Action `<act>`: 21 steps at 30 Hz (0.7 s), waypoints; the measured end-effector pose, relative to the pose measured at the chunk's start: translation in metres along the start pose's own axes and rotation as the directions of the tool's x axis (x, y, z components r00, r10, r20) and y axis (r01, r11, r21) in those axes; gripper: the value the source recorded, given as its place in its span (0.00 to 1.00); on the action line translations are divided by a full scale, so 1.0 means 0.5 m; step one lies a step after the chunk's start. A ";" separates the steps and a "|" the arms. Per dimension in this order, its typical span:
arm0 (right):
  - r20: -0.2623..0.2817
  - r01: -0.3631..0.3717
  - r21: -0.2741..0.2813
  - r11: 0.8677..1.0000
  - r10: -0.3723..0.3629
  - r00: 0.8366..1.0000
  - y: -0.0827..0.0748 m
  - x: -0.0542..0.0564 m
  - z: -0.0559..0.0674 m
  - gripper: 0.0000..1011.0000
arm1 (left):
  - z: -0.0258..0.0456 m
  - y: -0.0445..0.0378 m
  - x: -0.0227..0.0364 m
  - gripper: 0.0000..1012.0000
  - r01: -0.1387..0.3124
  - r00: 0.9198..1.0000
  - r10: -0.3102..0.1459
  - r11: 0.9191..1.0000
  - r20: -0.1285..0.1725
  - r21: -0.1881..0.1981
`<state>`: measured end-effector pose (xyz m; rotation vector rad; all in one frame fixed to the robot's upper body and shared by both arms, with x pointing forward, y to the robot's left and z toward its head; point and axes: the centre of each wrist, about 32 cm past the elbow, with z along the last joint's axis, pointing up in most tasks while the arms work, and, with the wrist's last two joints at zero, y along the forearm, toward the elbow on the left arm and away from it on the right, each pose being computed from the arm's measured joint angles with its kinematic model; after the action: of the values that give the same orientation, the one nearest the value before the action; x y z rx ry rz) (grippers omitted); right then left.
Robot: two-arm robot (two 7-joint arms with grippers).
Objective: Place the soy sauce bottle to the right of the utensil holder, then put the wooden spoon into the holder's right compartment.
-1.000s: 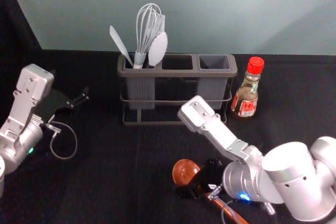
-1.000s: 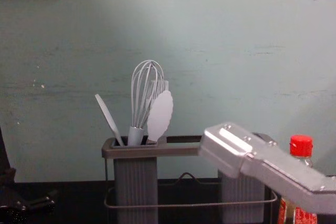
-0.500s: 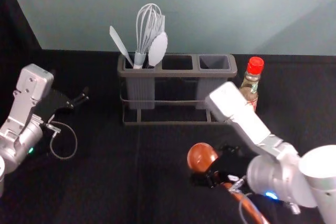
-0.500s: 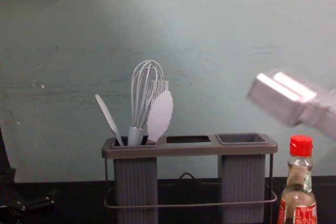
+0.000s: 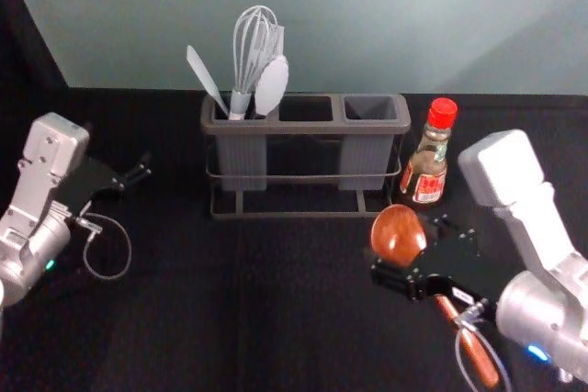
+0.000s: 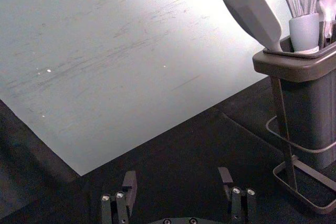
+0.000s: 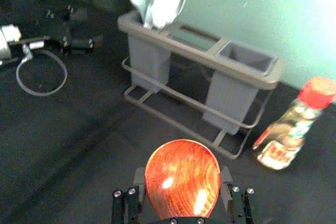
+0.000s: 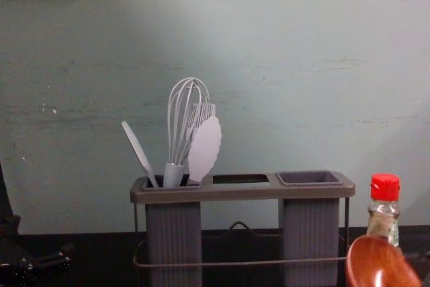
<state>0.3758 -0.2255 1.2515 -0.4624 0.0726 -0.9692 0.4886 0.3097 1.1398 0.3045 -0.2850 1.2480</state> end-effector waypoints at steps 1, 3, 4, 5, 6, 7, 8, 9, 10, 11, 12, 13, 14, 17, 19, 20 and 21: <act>0.001 0.007 0.014 1.000 -0.007 1.000 -0.004 0.001 -0.003 0.83 | 0.000 0.000 0.000 1.00 0.000 1.000 0.000 1.000 0.000 0.000; 0.008 0.025 0.056 0.998 -0.025 1.000 -0.014 0.001 -0.011 0.83 | 0.000 0.000 0.000 1.00 0.000 1.000 0.000 1.000 0.000 0.000; 0.011 0.030 0.068 0.997 -0.030 0.999 -0.017 0.000 -0.014 0.83 | 0.000 0.000 0.000 1.00 0.000 1.000 0.000 1.000 0.000 0.000; 0.017 0.041 0.095 0.995 -0.042 0.999 -0.022 -0.001 -0.019 0.83 | 0.000 0.000 0.000 1.00 0.000 1.000 0.000 1.000 0.000 0.000; 0.020 0.045 0.108 0.993 -0.047 0.999 -0.024 -0.001 -0.021 0.83 | 0.000 0.000 0.000 1.00 0.000 1.000 0.000 1.000 0.000 0.000; 0.023 0.049 0.120 0.992 -0.052 0.998 -0.026 -0.002 -0.024 0.83 | 0.000 0.000 0.000 1.00 0.000 1.000 0.000 1.000 0.000 0.000; 0.030 0.057 0.144 0.988 -0.062 0.998 -0.030 -0.002 -0.028 0.83 | 0.000 0.000 0.000 1.00 0.000 1.000 0.000 1.000 0.000 0.000; 0.034 0.061 0.157 0.986 -0.067 0.997 -0.032 -0.003 -0.030 0.83 | 0.000 0.000 0.000 1.00 0.000 1.000 0.000 1.000 0.000 0.000; 0.042 0.068 0.184 0.981 -0.077 0.996 -0.036 -0.005 -0.034 0.83 | 0.000 0.000 0.000 1.00 0.000 1.000 0.000 1.000 0.000 0.000; 0.045 0.072 0.195 0.978 -0.083 0.996 -0.037 -0.006 -0.036 0.83 | 0.000 0.000 0.000 1.00 0.000 1.000 0.000 1.000 0.000 0.000; 0.050 0.076 0.210 0.975 -0.089 0.995 -0.038 -0.006 -0.038 0.83 | 0.000 0.000 0.000 1.00 0.000 1.000 0.000 1.000 0.000 0.000; 0.055 0.082 0.235 0.968 -0.098 0.994 -0.040 -0.009 -0.043 0.83 | 0.000 0.000 0.000 1.00 0.000 1.000 0.000 1.000 0.000 0.000; 0.055 0.082 0.235 0.968 -0.098 0.994 -0.040 -0.009 -0.043 0.83 | 0.000 0.000 0.000 1.00 0.000 1.000 0.000 1.000 0.000 0.000; 0.067 0.096 0.302 0.948 -0.122 0.990 -0.045 -0.014 -0.055 0.83 | 0.000 0.000 0.000 1.00 0.000 1.000 0.000 1.000 0.000 0.000; 0.069 0.100 0.328 0.939 -0.129 0.989 -0.045 -0.016 -0.061 0.83 | 0.000 0.000 0.000 1.00 0.000 1.000 0.000 1.000 0.000 0.000; 0.071 0.103 0.350 0.931 -0.136 0.988 -0.046 -0.017 -0.067 0.83 | 0.000 0.000 0.000 1.00 0.000 1.000 0.000 1.000 0.000 0.000; 0.072 0.104 0.362 0.926 -0.139 0.988 -0.046 -0.018 -0.070 0.83 | 0.000 0.000 0.000 1.00 0.000 1.000 0.000 1.000 0.000 0.000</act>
<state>0.3436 -0.2413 1.2282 -0.1771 -0.2203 -1.0538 0.4886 0.3097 1.1398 0.3045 -0.2851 1.2480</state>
